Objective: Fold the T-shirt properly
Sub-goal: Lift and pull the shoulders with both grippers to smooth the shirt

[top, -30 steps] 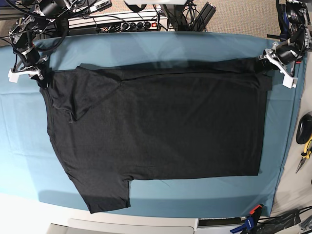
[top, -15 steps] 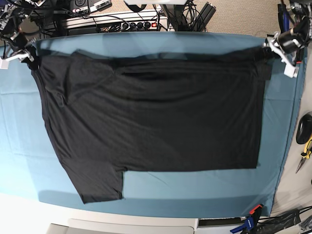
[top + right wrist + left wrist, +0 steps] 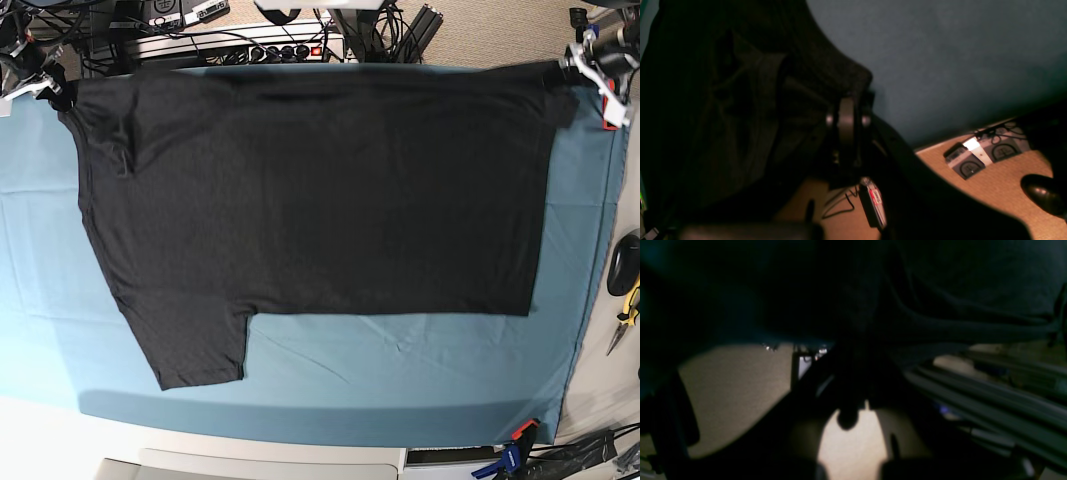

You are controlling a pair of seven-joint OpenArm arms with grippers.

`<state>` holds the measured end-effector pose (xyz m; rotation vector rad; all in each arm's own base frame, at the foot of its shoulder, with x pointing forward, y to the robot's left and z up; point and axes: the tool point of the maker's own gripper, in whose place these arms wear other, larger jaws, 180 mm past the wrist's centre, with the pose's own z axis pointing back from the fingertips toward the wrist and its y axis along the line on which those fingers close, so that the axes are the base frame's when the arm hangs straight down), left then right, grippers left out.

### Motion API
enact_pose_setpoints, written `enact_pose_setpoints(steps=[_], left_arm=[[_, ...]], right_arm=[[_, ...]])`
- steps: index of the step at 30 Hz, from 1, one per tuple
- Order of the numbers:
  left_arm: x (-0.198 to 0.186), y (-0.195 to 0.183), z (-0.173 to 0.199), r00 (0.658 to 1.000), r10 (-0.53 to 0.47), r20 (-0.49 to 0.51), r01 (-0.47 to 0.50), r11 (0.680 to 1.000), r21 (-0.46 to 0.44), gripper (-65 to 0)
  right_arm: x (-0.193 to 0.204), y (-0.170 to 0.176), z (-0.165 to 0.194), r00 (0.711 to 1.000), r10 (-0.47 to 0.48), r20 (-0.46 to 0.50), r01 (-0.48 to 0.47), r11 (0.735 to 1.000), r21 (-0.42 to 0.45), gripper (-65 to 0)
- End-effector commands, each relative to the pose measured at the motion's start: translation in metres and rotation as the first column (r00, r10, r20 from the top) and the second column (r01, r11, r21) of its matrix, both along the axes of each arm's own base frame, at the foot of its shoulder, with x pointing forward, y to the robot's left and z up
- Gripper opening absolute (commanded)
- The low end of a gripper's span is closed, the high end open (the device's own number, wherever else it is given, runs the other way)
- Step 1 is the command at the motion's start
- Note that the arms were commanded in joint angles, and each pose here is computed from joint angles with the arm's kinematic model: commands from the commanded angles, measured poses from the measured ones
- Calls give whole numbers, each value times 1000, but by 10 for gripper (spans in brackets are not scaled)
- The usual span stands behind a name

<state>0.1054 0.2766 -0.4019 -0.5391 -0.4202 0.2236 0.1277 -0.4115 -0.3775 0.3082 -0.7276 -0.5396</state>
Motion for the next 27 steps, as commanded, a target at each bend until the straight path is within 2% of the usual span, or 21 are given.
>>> enact_pose_setpoints(steps=[1,11,12,15,17,18,19,27], left_arm=[[2,7,7,1000,-5,14,4,1000,17,-650],[6,8,9,999,9,36,-9,1000,16,-650],[6,8,9,999,8,35,-9,1000,16,-606],[6,5,11,998,-35,61,34,999,16,-406],[6,4,11,997,-40,64,39,999,17,-354],[6,4,11,997,-39,64,38,999,17,-354],[6,4,11,997,-39,64,38,999,16,-354],[8,2,15,995,-66,74,64,997,31,-354]], right_arm=[[6,-13,17,1000,7,29,-6,999,-48,-650],[10,-15,19,999,0,49,3,998,-55,-650],[10,-15,20,999,3,50,0,998,-56,-650],[11,-12,21,997,41,62,-37,997,-72,-650],[12,-13,22,997,37,72,-31,997,-76,-512],[13,-14,24,996,33,81,-26,997,-79,-448],[15,-15,25,995,28,91,-21,996,-83,-412],[17,-19,32,992,8,127,3,996,-85,-405]])
